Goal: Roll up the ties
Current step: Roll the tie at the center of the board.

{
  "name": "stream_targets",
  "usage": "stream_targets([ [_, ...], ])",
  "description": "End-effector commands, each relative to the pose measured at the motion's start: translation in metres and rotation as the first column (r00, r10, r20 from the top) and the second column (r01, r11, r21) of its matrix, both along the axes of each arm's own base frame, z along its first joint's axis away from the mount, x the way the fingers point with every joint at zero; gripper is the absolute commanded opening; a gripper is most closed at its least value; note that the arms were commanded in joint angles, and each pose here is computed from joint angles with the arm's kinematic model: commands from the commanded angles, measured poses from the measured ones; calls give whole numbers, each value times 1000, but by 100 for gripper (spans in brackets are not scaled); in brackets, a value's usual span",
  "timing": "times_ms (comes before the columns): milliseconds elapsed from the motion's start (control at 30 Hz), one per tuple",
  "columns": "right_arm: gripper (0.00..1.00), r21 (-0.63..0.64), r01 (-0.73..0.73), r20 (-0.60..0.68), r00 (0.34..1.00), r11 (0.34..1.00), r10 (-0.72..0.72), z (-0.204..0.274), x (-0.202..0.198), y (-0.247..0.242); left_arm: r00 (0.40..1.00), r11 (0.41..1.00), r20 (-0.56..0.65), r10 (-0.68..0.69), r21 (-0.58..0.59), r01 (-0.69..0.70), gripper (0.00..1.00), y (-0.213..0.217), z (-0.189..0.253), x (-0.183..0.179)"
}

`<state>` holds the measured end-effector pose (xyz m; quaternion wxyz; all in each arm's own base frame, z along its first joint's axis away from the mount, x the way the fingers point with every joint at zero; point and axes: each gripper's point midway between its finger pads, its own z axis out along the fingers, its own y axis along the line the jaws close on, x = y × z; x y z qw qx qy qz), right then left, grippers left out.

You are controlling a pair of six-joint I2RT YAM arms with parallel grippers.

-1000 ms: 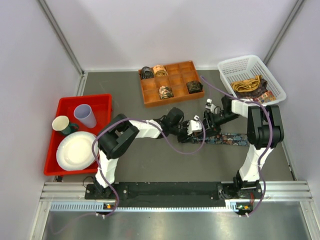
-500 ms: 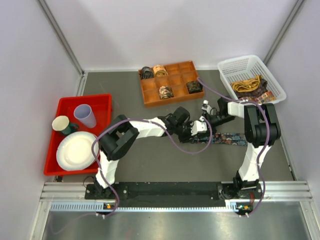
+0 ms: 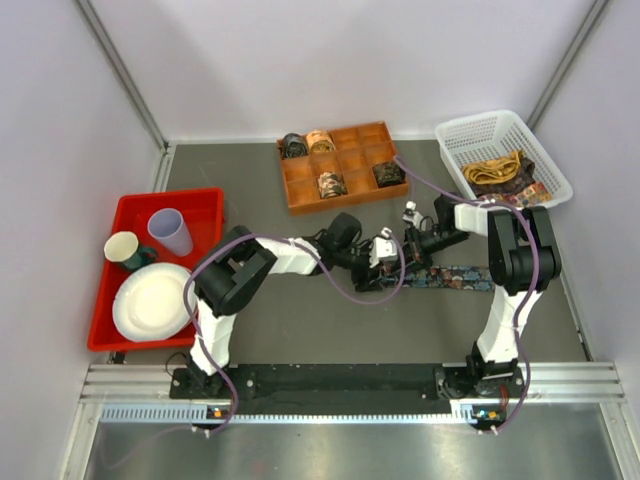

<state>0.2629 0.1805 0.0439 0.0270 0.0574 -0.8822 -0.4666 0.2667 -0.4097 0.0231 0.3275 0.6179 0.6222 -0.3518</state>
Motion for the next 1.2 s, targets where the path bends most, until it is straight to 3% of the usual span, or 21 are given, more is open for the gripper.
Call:
stream_targets([
  [0, 0, -158, -34, 72, 996, 987, 46, -31, 8, -12, 972, 999, -233, 1, -44, -12, 81, 25, -53, -35],
  [33, 0, -167, -33, 70, 997, 985, 45, -32, 8, -13, 981, 992, -194, -18, -127, -7, 82, 19, -44, -27],
  [167, 0, -176, -34, 62, 997, 984, 46, -33, 10, -14, 985, 971, -165, -40, -239, -1, 84, 8, -43, -23],
  [400, 0, -201, -43, 50, 997, 979, 54, -36, 9, -18, 986, 956, -160, -45, -295, -4, 66, 10, -57, -26],
  [433, 0, -206, -47, 49, 997, 977, 58, -37, 9, -18, 985, 958, -166, -43, -287, -6, 58, 12, -59, -28],
  [533, 0, -201, -53, 48, 997, 978, 63, -37, 9, -18, 985, 973, -172, -27, -231, -14, 40, 18, -60, -29],
  [600, 0, -190, -49, 61, 996, 981, 61, -33, 12, -17, 977, 992, -211, -1, -124, -25, 32, 29, -68, -33],
  [667, 0, -173, -61, 58, 996, 983, 72, -28, 12, -14, 988, 998, -154, 12, -52, -20, 23, 30, -65, -20],
  [700, 2, -147, -61, 62, 996, 987, 71, -20, 16, -12, 978, 998, -208, 25, 57, -14, 22, 39, -76, -30],
  [733, 8, -133, -56, 63, 996, 989, 65, -17, 17, -13, 983, 993, -177, 52, 114, -32, 20, 45, -80, -25],
  [767, 21, -126, -56, 44, 997, 990, 62, -12, 14, -14, 986, 988, -161, 46, 155, -20, 16, 51, -82, -25],
  [833, 36, -104, -42, 65, 997, 994, 49, 0, 19, -19, 988, 964, -144, 64, 263, -24, 14, 65, -90, -25],
  [867, 49, -96, -39, 67, 997, 995, 46, 5, 18, -21, 986, 952, -149, 72, 306, -23, 13, 72, -93, -26],
  [933, 57, -64, -31, 94, 995, 997, 37, 20, 17, -23, 986, 929, -153, 74, 369, -12, 10, 81, -97, -29],
  [1167, 56, 62, -2, 88, 996, 998, -3, 35, 10, -8, 987, 875, -133, 94, 484, -18, 7, 88, -103, -33],
])
